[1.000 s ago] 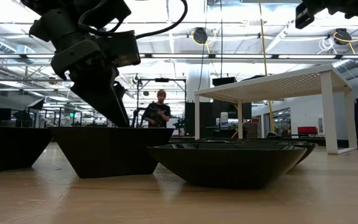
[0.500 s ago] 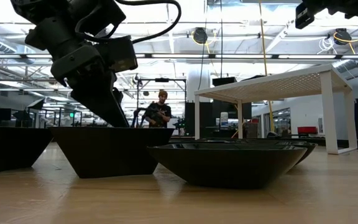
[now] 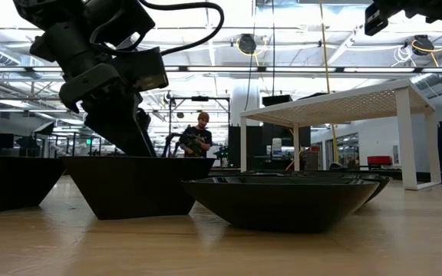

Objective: Pick & Place Mini shaped plates
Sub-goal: Stack the distorted square plate on top of the other distorted square plates on the shelf

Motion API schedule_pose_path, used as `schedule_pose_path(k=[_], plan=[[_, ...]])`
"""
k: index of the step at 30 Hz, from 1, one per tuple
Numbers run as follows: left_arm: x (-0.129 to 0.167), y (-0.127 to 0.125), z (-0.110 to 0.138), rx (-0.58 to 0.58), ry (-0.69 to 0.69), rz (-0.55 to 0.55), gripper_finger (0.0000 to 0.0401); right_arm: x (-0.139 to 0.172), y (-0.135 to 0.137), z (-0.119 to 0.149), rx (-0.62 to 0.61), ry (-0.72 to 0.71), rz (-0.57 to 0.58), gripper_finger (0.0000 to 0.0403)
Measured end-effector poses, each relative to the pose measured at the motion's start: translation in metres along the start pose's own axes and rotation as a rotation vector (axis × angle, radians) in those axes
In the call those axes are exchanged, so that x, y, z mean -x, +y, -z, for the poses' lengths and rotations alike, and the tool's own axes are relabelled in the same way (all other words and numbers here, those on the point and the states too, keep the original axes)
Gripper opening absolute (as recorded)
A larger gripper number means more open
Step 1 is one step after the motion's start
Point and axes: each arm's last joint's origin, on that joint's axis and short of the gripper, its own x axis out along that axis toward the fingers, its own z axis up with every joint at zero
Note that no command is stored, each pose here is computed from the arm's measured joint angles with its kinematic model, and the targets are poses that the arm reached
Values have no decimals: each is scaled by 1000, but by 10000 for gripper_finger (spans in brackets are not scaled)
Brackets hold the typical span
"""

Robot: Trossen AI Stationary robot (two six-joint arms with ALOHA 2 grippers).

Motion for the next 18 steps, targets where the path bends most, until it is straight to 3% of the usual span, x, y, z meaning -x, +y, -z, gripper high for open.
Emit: schedule_pose_path(k=[18], plan=[[0, 1, 0, -14, 4, -7, 243, 0, 0, 0, 0, 0, 0, 73]])
